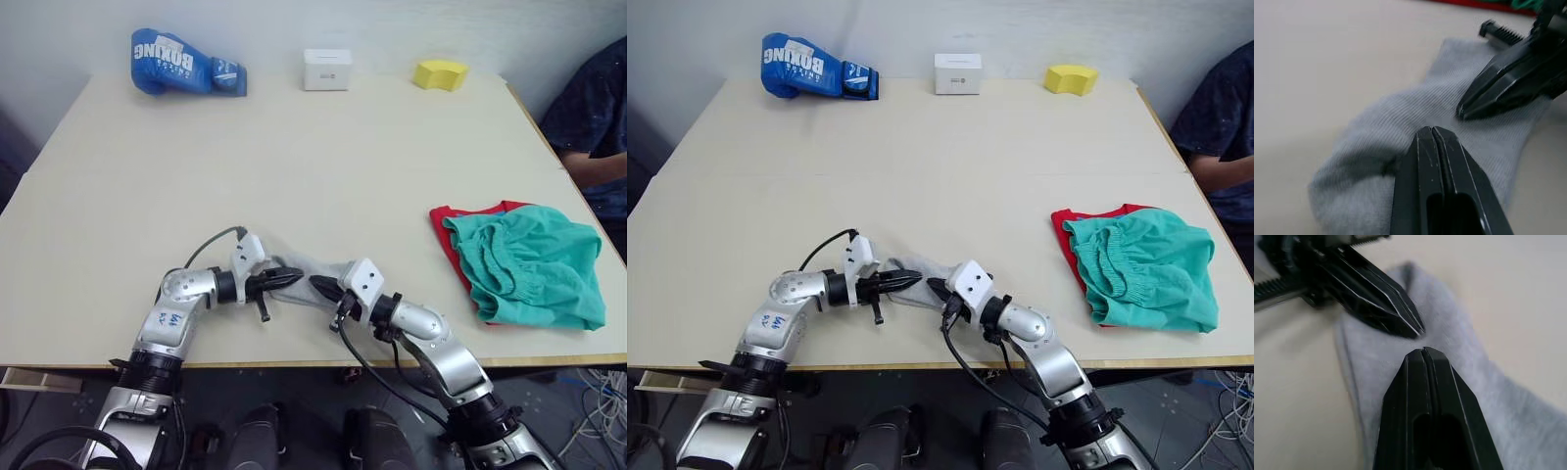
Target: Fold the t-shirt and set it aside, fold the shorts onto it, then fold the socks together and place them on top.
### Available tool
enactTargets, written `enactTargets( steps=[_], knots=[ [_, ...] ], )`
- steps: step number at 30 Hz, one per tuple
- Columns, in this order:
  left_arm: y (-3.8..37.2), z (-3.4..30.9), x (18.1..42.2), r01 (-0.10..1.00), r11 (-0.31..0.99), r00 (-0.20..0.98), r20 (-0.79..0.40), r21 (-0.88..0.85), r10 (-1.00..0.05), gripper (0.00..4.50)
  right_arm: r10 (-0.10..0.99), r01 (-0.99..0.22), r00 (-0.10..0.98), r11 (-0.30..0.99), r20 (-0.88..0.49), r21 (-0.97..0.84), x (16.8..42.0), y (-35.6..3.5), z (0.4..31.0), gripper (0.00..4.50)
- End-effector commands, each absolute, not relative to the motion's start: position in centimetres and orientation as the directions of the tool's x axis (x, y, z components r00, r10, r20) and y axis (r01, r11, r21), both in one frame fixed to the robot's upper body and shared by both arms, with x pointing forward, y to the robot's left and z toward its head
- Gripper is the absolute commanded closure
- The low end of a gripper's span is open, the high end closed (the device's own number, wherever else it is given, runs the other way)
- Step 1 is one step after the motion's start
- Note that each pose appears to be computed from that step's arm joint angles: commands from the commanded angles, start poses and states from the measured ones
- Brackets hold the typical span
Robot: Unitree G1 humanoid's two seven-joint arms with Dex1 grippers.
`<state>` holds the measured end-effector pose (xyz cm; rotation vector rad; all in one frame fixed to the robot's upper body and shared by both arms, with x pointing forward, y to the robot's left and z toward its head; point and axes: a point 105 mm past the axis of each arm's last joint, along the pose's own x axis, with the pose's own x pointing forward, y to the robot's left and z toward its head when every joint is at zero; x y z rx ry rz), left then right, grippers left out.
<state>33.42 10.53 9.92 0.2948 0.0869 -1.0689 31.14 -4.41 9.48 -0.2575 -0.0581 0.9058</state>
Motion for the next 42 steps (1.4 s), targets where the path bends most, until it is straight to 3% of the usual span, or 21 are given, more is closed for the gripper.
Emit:
enactTargets(
  steps=[1, 8, 13, 14, 16, 18, 20, 23, 30, 39, 42],
  knots=[
    [11.9, 8.4, 33.8, 0.816, 0.538, 0.577, -0.243, 0.211, -0.78, 4.48, 0.7, -0.692, 0.712, 0.684, -0.06, -0.232, 31.9, -7.7, 8.6, 4.5],
    [11.9, 10.9, 32.4, 0.838, 0.533, 0.539, -0.029, 0.114, -0.841, 4.48, 0.686, -0.681, 0.728, 0.721, -0.01, -0.131, 30.4, -10.9, 9.0, 4.5],
    [13.1, 15.8, 31.1, 0.87, 0.487, 0.49, 0.238, -0.078, -0.838, 4.48, 0.763, -0.746, 0.641, 0.645, 0.084, -0.165, 29.6, -9.2, 12.0, 4.5],
    [13.4, 16.6, 30.9, 0.882, 0.461, 0.471, 0.245, -0.097, -0.848, 4.48, 0.786, -0.766, 0.609, 0.617, 0.104, -0.181, 29.5, -8.4, 12.9, 4.5],
    [14.3, 17.4, 31.3, 0.866, 0.481, 0.499, 0.202, -0.134, -0.842, 4.31, 0.828, -0.802, 0.547, 0.561, 0.123, -0.206, 29.3, -7.0, 14.2, 4.5],
    [15.7, 17.2, 32.5, 0.823, 0.542, 0.564, 0.131, -0.17, -0.816, 3.87, 0.913, -0.857, 0.405, 0.396, 0.043, -0.329, 28.2, -4.8, 14.3, 4.5],
    [16.9, 16.8, 33.6, 0.779, 0.59, 0.611, 0.04, -0.213, -0.791, 3.26, 0.942, -0.885, 0.335, 0.317, 0.006, -0.34, 28.1, -3.4, 14.2, 4.5],
    [17.4, 14.4, 33.8, 0.713, 0.62, 0.593, -0.19, -0.328, -0.782, 2.27, 0.943, -0.892, 0.332, 0.303, -0.03, -0.334, 29.2, -2.5, 13.4, 4.5],
    [16.1, 12.6, 33.8, 0.624, 0.634, 0.544, -0.328, -0.458, -0.772, 0.01, 0.907, -0.876, 0.398, 0.332, -0.137, -0.348, 31.5, -3.8, 10.5, 4.5],
    [13.7, 11.5, 32.8, 0.629, 0.594, 0.466, -0.368, -0.502, -0.804, 0.01, 0.876, -0.875, 0.436, 0.358, -0.206, -0.326, 32.1, -5.1, 8.6, 4.5],
    [12.7, 11.8, 32.7, 0.645, 0.579, 0.448, -0.367, -0.498, -0.815, 0.6, 0.874, -0.877, 0.438, 0.365, -0.209, -0.313, 32.0, -4.9, 8.3, 4.5]
  ],
)
